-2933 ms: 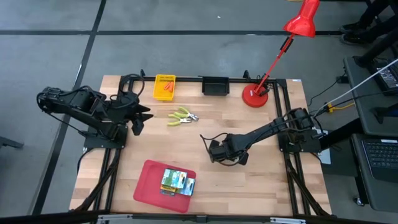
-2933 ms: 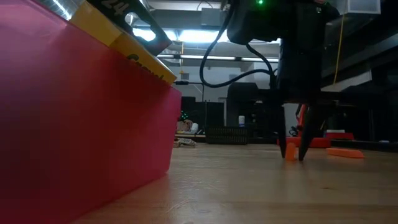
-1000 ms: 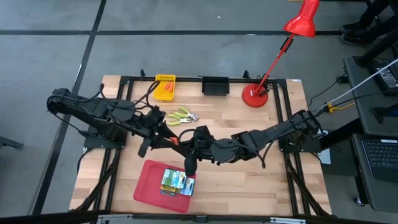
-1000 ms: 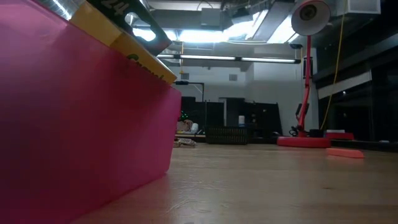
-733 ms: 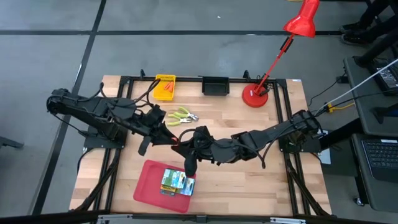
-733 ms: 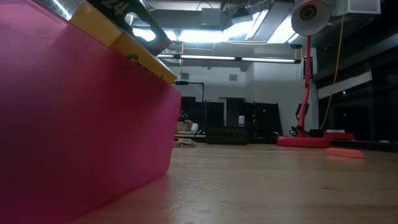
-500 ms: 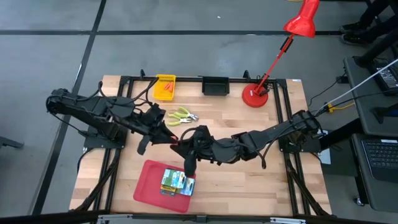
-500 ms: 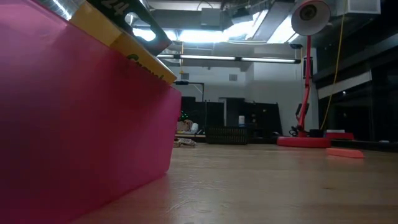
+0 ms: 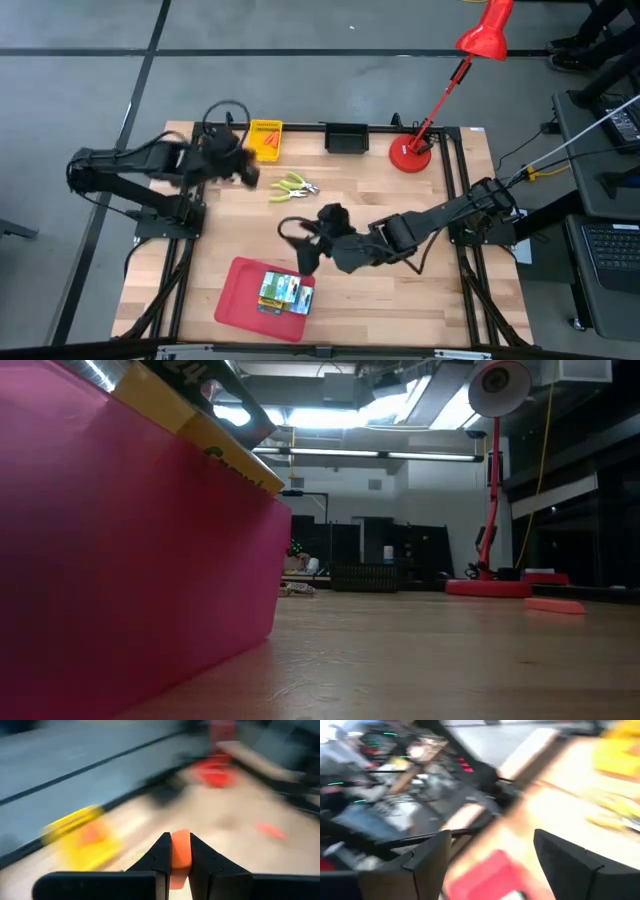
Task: Pick & Place School Supplies
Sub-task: Put the orange eraser into the yellow bin
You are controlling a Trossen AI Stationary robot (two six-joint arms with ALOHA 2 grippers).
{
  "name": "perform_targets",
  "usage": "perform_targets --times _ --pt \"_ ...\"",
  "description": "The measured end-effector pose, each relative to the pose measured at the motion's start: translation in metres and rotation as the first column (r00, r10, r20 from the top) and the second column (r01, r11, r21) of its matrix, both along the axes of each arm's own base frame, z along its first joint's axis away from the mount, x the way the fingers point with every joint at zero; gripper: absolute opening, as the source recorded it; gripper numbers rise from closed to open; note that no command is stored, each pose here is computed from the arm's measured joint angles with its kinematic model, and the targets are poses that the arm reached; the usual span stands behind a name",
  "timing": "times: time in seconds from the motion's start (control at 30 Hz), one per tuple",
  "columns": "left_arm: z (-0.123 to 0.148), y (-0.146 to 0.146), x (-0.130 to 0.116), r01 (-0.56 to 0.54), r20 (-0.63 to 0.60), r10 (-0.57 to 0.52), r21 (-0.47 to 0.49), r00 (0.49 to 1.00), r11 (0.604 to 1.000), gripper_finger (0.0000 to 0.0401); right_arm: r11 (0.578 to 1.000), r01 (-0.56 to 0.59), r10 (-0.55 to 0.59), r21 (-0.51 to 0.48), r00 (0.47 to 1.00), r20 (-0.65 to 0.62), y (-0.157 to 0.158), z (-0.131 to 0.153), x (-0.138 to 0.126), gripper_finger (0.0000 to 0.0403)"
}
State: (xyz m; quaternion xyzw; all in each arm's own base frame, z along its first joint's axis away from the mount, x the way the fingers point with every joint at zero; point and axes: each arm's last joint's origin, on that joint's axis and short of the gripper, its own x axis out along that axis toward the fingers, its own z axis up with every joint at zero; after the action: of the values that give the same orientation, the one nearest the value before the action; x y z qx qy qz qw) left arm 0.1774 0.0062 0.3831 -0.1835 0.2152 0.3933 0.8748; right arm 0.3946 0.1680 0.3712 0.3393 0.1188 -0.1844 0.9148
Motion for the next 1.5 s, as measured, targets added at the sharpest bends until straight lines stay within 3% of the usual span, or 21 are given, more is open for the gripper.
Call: perform_targets --times 0.07,0.13,0.27,0.33,0.5,0.77,0.87,1.03,1.2,1.33,1.4,1.5 --pt "-0.011 0.022 -0.002 -0.193 -0.06 0.192 -0.022 0.98 0.981 0.0028 0.997 0.063 -0.061 0.033 0.996 -0.067 -0.001 -0.01 -0.005 0.028" --pt "-0.026 0.046 0.0 -0.295 -0.083 0.289 -0.067 0.954 0.953 0.0028 0.992 0.114 -0.108 0.06 0.989 -0.102 0.002 -0.022 -0.01 0.0273" --pt "-0.064 0.1 0.006 -0.235 0.022 0.248 -0.244 0.969 0.941 0.0028 0.982 0.146 -0.132 0.122 0.985 -0.115 0.015 -0.036 -0.018 0.0269" --pt "-0.086 0.127 0.0 -0.26 0.043 0.286 -0.308 0.957 0.915 0.0028 0.975 0.158 -0.144 0.157 0.985 -0.099 0.02 -0.037 -0.021 0.0268" --pt "-0.143 0.186 -0.012 -0.336 -0.079 0.335 -0.42 0.939 0.843 0.0028 0.954 0.241 -0.234 0.179 0.97 -0.059 0.032 -0.043 -0.03 0.0268" --pt "-0.18 0.228 0.005 -0.32 -0.142 0.287 -0.459 0.947 0.829 0.0028 0.929 0.295 -0.29 0.224 0.955 -0.058 0.041 -0.046 -0.042 0.0268" --pt "-0.188 0.233 0.009 -0.329 -0.163 0.285 -0.46 0.944 0.825 0.0056 0.918 0.315 -0.309 0.242 0.949 -0.061 0.044 -0.048 -0.046 0.0268" --pt "-0.181 0.235 0.011 -0.29 -0.134 0.257 -0.399 0.957 0.87 0.0153 0.897 0.369 -0.353 0.245 0.929 -0.109 0.042 -0.054 -0.054 0.0268" --pt "-0.146 0.222 0.004 -0.165 -0.039 0.161 -0.321 0.986 0.933 0.0216 0.843 0.472 -0.407 0.258 0.874 -0.266 0.036 -0.066 -0.07 0.0268" --pt "-0.101 0.19 -0.003 0.049 0.126 -0.019 -0.235 0.992 0.971 0.0224 0.793 0.588 -0.455 0.156 0.744 -0.49 0.026 -0.075 -0.093 0.0268" --pt "-0.079 0.168 -0.008 0.138 0.195 -0.102 -0.181 0.975 0.974 0.0219 0.777 0.626 -0.467 0.07 0.647 -0.603 0.02 -0.076 -0.105 0.0267" --pt "-0.053 0.134 -0.016 0.223 0.282 -0.18 -0.127 0.942 0.966 0.0204 0.761 0.649 -0.474 -0.003 0.552 -0.686 0.012 -0.088 -0.11 0.0255"
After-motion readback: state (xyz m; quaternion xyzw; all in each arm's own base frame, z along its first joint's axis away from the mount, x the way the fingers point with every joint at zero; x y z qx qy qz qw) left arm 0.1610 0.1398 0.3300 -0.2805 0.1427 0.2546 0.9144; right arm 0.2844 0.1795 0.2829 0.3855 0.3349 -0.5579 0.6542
